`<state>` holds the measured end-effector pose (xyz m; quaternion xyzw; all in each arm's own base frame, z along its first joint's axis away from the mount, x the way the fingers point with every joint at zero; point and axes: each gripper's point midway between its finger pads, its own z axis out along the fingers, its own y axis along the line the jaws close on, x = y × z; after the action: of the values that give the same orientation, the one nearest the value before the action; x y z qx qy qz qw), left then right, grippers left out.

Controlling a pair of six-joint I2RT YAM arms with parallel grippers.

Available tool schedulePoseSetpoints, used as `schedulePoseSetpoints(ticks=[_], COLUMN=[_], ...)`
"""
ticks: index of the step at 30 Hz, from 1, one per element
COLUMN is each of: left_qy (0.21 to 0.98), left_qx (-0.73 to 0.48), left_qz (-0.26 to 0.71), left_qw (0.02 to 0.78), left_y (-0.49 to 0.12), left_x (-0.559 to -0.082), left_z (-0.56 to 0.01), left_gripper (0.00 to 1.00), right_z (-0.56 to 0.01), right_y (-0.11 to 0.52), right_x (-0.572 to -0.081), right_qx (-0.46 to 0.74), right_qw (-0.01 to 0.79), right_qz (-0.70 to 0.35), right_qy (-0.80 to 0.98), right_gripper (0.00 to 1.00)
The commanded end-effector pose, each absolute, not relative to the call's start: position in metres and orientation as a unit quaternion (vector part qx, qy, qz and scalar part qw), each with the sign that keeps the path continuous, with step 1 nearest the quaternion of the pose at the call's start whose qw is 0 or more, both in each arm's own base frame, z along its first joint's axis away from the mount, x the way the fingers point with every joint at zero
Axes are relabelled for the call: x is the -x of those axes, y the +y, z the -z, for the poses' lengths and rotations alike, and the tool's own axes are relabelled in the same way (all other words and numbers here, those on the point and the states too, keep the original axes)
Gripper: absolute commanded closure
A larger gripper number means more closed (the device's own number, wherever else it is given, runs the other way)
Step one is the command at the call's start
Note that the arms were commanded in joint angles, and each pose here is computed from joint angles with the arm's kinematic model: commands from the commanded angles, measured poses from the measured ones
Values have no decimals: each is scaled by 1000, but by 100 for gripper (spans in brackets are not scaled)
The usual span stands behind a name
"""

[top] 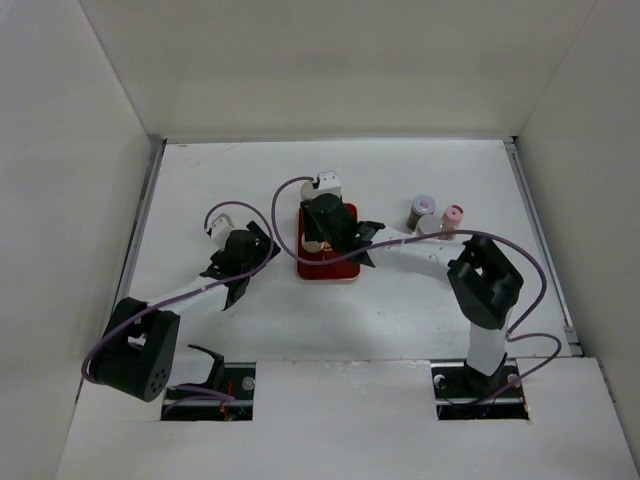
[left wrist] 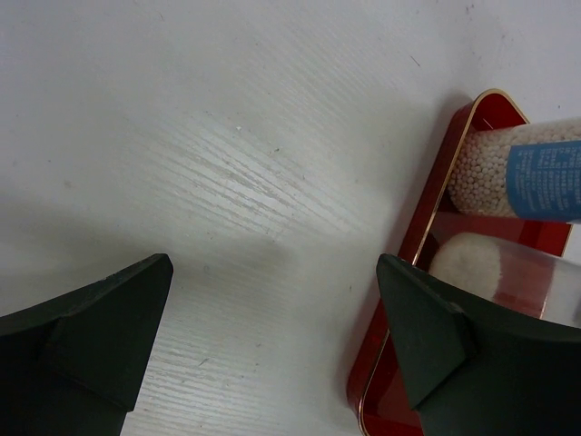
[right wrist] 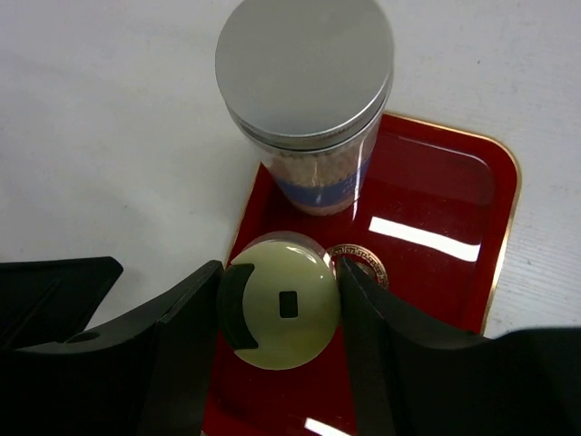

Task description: Organize the condiment bottles

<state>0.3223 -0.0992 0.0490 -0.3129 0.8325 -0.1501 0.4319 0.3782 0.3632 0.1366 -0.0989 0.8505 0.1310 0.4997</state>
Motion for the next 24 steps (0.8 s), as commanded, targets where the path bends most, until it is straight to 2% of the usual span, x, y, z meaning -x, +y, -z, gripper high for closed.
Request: schedulePoseSetpoints(ticks=[1,5,7,9,13,18,21,24], left_qy=[823,821,822,823,821,823,825,826], left_qx=[319,320,320,320,320,317,315,314], left_qz=[161,165,164,162,166,169,169,173], left_qw=[441,443,441,441,443,440,438,436], left_y=[-100,-99,-99,-99,-99,-103,-105,-107], left_x=[-326,-325,-325,-326,-325,-325,-325,-326], left_z=[-53,-55,-54,-53,-55,-54,-52,-52], left_gripper=[0,0,0,0,0,0,0,0], right_z=[-161,-162,-178,-201,-252,-285,-269,-237], right_y=[385,381,378,372,332,208,117,48], right_x=[-386,-386,-382,-377,-366,-373,-380,-386], right_qx=[84,78,76,74,45,-60,-142,-199], right_qw=[523,529,537,549,585,635,643,620], right_qz=[-166,-154,-163,-176,-197,-163,-86,-17], right_qy=[832,831,824,814,786,753,747,759], right_gripper=[48,32,20,14,12,15,16,16])
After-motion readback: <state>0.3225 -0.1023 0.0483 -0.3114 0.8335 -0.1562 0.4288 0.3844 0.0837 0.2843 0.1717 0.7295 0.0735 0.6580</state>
